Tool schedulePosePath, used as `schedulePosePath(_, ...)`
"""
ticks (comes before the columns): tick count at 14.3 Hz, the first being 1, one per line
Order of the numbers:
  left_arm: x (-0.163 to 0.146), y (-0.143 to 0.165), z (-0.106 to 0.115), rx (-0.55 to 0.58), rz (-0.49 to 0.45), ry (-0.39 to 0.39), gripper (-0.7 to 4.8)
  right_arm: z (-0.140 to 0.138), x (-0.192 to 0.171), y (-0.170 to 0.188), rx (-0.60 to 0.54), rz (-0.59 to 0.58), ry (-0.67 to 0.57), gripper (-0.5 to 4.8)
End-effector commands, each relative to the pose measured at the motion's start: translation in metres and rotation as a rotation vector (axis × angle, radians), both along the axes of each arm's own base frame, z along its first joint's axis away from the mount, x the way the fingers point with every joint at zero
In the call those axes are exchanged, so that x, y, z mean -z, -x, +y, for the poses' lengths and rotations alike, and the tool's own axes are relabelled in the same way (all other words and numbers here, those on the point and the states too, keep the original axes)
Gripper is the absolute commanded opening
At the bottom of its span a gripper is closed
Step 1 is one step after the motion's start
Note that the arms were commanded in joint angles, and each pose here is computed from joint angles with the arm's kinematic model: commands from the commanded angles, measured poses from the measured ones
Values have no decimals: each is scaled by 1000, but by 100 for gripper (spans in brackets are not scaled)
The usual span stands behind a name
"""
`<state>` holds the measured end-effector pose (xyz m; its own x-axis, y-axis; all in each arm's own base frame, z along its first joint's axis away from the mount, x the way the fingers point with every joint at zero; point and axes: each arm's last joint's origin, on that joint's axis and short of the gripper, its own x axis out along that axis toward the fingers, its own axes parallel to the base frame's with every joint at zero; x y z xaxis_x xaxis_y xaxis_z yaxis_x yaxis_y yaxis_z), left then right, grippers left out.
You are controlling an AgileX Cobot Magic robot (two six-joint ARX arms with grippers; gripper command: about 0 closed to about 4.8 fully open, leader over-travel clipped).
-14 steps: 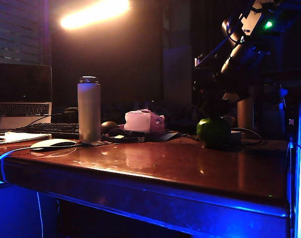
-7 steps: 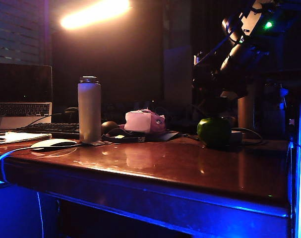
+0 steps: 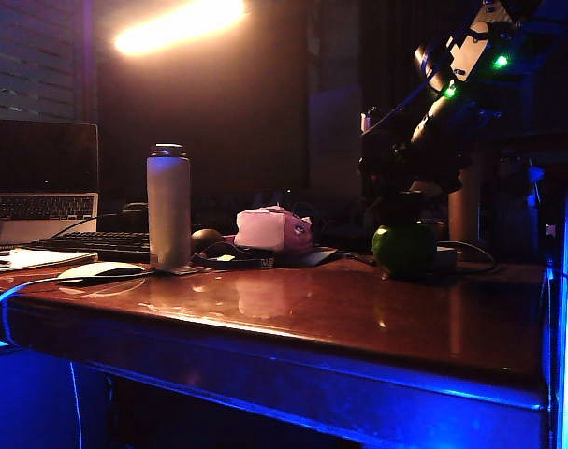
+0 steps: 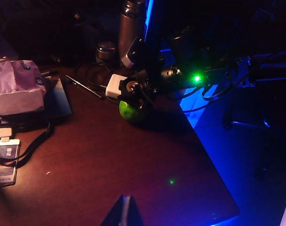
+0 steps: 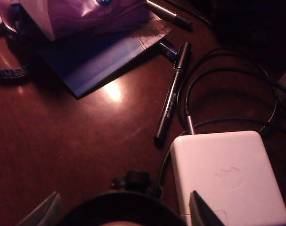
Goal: Stack the black thermos bottle cap from the table onto the green apple.
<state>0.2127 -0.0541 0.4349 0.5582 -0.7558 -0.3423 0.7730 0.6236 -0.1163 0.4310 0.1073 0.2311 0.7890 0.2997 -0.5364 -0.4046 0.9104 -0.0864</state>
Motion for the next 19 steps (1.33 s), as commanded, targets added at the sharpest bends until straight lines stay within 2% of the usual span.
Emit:
schedulePosePath(1, -3, 1, 0, 5, -18, 2, -3, 1, -1, -1, 4, -10, 1, 296)
schedulePosePath(3, -3, 1, 0, 5, -18, 2, -3, -1, -1, -1, 39, -9, 30, 296)
schedulePosePath(9, -3, 1, 0, 4, -19, 2, -3, 0, -1, 0, 32, -6, 42, 302)
schedulePosePath(10, -2, 1, 0, 4, -18, 2, -3, 0, -1, 0, 31, -7, 42, 408)
schedulePosePath(11, -3, 1, 0, 4, -19, 1, -3, 0, -1, 0, 31, -6, 42, 479)
schedulePosePath(15, -2, 1, 0, 4, -18, 2, -3, 0, -1, 1, 28, -3, 45, 479)
schedulePosePath(19, -3, 1, 0, 5, -19, 2, -3, -1, -18, 5, 16, -47, 27, 479)
